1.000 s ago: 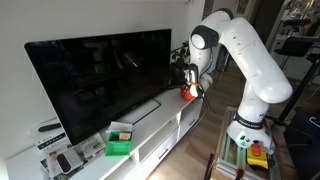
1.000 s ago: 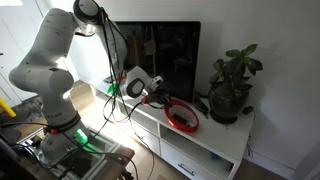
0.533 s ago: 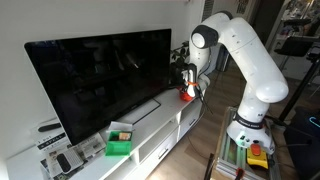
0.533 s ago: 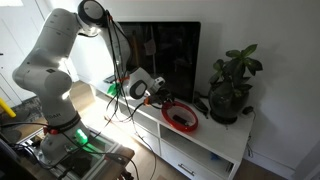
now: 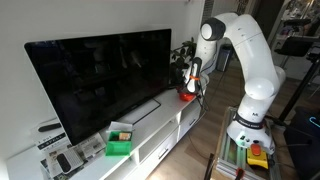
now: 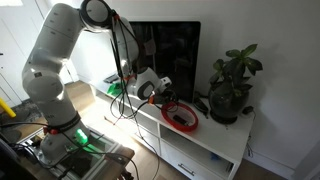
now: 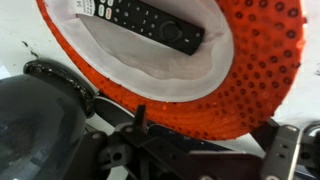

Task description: Put the orange hat on top of the tv stand and take the remote control out of it

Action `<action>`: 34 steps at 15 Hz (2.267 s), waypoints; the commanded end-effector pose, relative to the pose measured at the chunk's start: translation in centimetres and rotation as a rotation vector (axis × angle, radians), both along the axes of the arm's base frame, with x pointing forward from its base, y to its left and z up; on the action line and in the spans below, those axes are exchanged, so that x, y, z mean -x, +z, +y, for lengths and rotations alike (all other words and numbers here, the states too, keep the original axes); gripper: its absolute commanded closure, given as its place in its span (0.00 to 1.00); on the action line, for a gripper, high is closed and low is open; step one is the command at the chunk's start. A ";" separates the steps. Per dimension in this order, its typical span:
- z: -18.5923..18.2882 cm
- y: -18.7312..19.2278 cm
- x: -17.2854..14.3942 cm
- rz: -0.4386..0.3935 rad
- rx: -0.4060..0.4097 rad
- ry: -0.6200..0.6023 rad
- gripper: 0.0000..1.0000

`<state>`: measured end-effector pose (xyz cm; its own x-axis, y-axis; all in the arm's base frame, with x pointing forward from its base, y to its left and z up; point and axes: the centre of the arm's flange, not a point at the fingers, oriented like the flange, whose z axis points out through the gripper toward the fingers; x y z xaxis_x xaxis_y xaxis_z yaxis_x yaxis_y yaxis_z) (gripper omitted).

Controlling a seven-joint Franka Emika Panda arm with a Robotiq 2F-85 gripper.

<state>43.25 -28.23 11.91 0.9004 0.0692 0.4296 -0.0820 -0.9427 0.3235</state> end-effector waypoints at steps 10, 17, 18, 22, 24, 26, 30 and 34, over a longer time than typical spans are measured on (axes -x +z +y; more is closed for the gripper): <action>2.2 1.1 0.4 -0.016 -0.242 0.102 0.00; 1.8 3.3 0.7 0.004 -0.371 -0.204 0.00; 1.4 3.8 0.7 0.009 -0.381 -0.254 0.00; -0.8 5.8 1.1 -0.009 -0.446 -0.449 0.00; -2.6 6.1 0.9 -0.003 -0.472 -0.550 0.00; -4.1 5.5 0.9 0.029 -0.492 -0.650 0.00; -7.1 4.2 0.7 0.027 -0.576 -0.834 0.00; -8.2 2.7 -0.1 0.040 -0.652 -0.968 0.00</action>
<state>42.07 -35.10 15.73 0.5264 -0.8359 0.1557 -0.8184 -0.5477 -0.1736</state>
